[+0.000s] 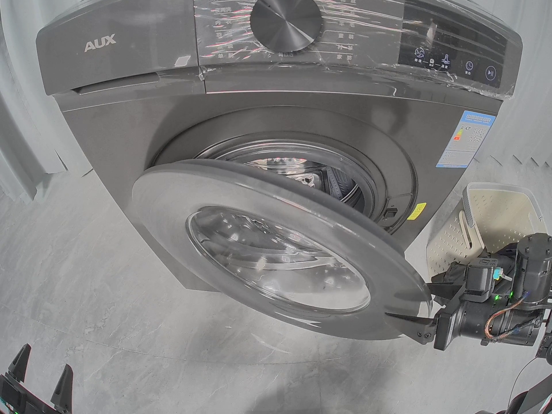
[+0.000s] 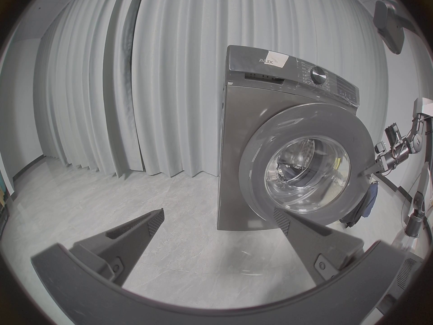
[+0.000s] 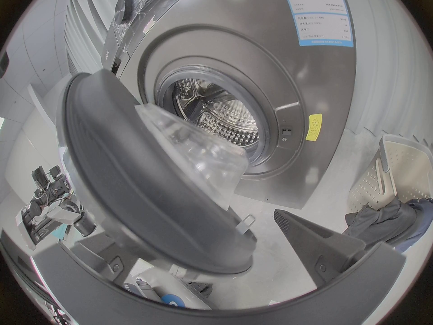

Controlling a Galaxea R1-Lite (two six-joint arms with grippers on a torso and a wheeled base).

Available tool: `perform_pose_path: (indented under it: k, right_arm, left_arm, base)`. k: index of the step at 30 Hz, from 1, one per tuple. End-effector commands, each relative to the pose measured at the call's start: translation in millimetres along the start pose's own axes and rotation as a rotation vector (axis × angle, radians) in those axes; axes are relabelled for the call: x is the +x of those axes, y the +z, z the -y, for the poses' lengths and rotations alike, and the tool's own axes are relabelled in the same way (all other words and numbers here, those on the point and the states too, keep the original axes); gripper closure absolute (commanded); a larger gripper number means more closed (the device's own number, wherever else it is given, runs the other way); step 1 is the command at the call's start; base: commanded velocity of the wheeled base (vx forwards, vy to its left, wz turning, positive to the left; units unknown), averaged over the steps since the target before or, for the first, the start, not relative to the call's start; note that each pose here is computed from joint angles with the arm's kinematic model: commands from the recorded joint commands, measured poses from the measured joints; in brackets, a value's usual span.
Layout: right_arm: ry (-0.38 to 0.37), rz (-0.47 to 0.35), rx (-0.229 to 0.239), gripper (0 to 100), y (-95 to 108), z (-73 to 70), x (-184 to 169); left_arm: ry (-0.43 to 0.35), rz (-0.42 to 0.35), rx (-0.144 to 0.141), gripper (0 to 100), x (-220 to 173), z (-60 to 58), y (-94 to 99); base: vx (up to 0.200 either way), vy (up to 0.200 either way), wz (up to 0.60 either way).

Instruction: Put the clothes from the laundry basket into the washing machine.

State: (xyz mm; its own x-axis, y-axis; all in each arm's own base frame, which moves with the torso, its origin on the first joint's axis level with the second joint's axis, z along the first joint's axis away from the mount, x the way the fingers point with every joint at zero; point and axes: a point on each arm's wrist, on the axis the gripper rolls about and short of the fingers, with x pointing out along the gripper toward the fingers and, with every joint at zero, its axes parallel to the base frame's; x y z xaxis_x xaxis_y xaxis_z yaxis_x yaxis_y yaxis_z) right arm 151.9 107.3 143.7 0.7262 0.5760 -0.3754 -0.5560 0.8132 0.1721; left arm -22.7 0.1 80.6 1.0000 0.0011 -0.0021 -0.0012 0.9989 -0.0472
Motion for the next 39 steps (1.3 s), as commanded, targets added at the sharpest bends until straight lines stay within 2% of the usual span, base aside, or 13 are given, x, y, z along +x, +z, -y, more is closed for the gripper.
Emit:
perform_pose_path:
  k: [1,4,11,18,20,24,25,27,28,29,33,39]
  right_arm:
    - [0.007,-0.018,-0.002,0,2.1,-1.8,10.6]
    - [0.012,-0.033,-0.004,0,0.4,-2.6,14.2]
    - [0.046,-0.065,-0.014,0,-9.3,-9.2,10.2]
    - [0.026,-0.073,-0.013,0,-22.0,-3.7,-6.9]
    - [-0.011,-0.105,-0.014,0,-36.4,3.8,-18.4]
    - [-0.143,-0.170,-0.020,0,-54.7,26.5,-25.4]
    - [-0.148,-0.171,-0.020,0,-54.7,27.4,-25.3]
    - [-0.212,-0.171,-0.008,0,-53.1,39.4,-24.5]
    - [-0.212,-0.171,-0.008,0,-53.1,39.4,-24.5]
    - [-0.246,-0.150,0.005,0,-45.8,46.3,-20.3]
    - [-0.295,-0.104,0.022,0,-25.9,58.5,-9.0]
    - [-0.296,-0.065,0.019,0,-1.6,65.1,15.3]
  left_arm:
    - [0.001,-0.001,0.000,0,0.0,-0.3,-4.8]
    - [0.001,-0.001,0.000,0,0.0,-0.3,-4.8]
    - [0.001,-0.001,0.000,0,0.0,-0.3,-4.8]
    - [0.001,-0.001,0.000,0,0.0,-0.3,-4.8]
    - [0.001,-0.001,0.000,0,0.0,-0.3,-4.8]
    - [0.001,-0.001,0.000,0,0.0,-0.3,-4.8]
    - [0.001,-0.001,0.000,0,0.0,-0.3,-4.8]
    - [0.001,-0.001,0.000,0,0.0,-0.3,-4.8]
    - [0.001,-0.001,0.000,0,0.0,-0.3,-4.8]
    - [0.001,-0.001,0.000,0,0.0,-0.3,-4.8]
    - [0.000,0.001,0.000,0,-0.1,-0.3,-4.8]
    - [0.001,-0.001,0.000,0,0.0,-0.3,-4.8]
  base:
    - [-0.200,0.000,0.00]
    - [-0.200,0.000,0.00]
    - [0.000,0.000,0.00]
    - [0.000,0.000,0.00]
    - [0.000,0.000,0.00]
    - [0.000,0.000,0.00]
    - [0.000,0.000,0.00]
    - [0.000,0.000,0.00]
    - [0.000,0.000,0.00]
    - [0.000,0.000,0.00]
    - [0.000,0.000,0.00]
    - [0.000,0.000,0.00]
